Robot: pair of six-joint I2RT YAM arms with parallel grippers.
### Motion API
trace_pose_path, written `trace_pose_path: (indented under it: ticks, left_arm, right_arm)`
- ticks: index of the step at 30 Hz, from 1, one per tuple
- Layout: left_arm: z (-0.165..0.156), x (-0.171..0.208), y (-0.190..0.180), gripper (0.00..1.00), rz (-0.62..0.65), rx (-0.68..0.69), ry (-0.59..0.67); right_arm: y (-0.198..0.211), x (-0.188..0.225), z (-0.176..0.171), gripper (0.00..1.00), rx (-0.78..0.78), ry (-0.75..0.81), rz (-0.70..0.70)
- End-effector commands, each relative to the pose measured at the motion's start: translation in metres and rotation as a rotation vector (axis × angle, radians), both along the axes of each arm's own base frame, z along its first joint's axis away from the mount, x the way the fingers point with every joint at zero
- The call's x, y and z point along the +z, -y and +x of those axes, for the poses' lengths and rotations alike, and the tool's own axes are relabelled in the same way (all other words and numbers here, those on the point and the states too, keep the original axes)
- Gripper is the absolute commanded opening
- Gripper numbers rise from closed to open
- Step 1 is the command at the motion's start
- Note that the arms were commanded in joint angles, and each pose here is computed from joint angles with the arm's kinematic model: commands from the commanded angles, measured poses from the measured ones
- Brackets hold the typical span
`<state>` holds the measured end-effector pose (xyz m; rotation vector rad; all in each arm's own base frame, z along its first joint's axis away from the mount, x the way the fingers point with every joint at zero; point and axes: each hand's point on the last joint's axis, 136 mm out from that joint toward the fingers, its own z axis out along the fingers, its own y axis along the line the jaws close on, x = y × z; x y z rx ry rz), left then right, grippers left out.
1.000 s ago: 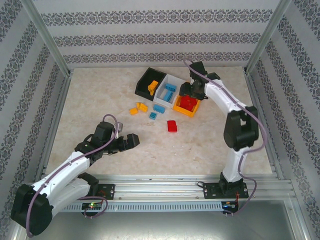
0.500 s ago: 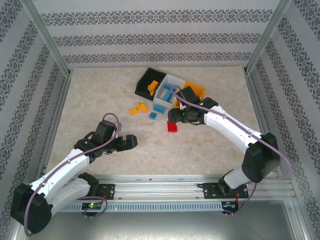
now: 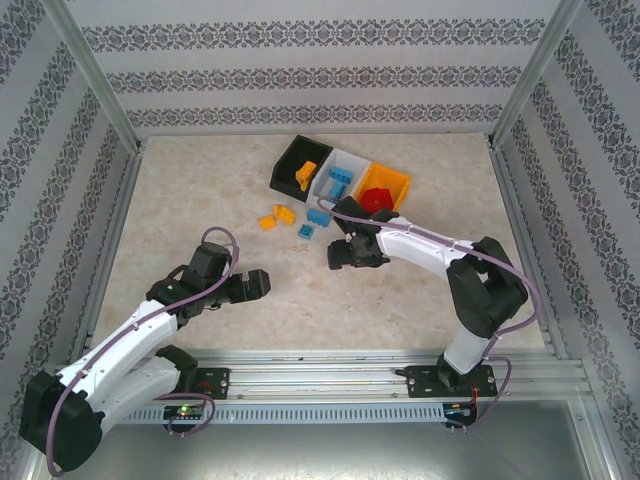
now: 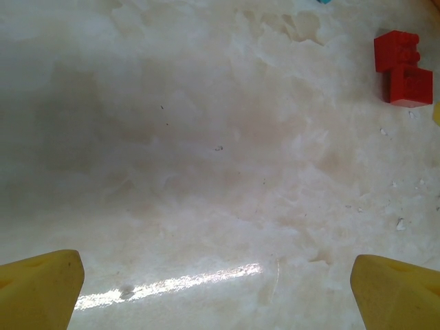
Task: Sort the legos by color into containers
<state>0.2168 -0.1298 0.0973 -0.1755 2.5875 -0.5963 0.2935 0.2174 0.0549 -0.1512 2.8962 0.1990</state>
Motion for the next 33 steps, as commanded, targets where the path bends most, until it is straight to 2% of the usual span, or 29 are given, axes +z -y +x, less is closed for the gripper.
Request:
trace_pose_path:
  ticks: [1, 16, 18, 23, 29, 33]
  left_arm:
    - [-0.007, -0.009, -0.003, 1.00, 0.030, -0.022, -0.018]
    - [-0.009, -0.009, -0.004, 1.00, 0.032, -0.029, -0.014]
    - [-0.009, -0.009, -0.005, 1.00, 0.031, -0.027, -0.013]
    - [-0.009, -0.008, -0.004, 1.00, 0.026, -0.028, -0.009]
    - [-0.008, -0.008, -0.003, 1.00, 0.020, -0.028, -0.007]
    - [-0.008, -0.009, -0.003, 1.00, 0.016, -0.027, -0.006]
  right_arm:
    - [-0.004, -0.007, 0.006, 0.78, -0.013, 0.006, -0.012]
    - [-0.011, -0.035, 0.024, 0.74, -0.017, -0.038, -0.020]
    - [-0.010, -0.038, 0.027, 0.71, -0.023, -0.038, -0.024]
    - [-0.008, -0.040, 0.030, 0.57, -0.035, -0.039, -0.027]
    - [-0.002, -0.034, 0.026, 0.49, -0.039, -0.032, -0.035]
    - [0.003, -0.012, 0.019, 0.48, -0.047, 0.002, -0.023]
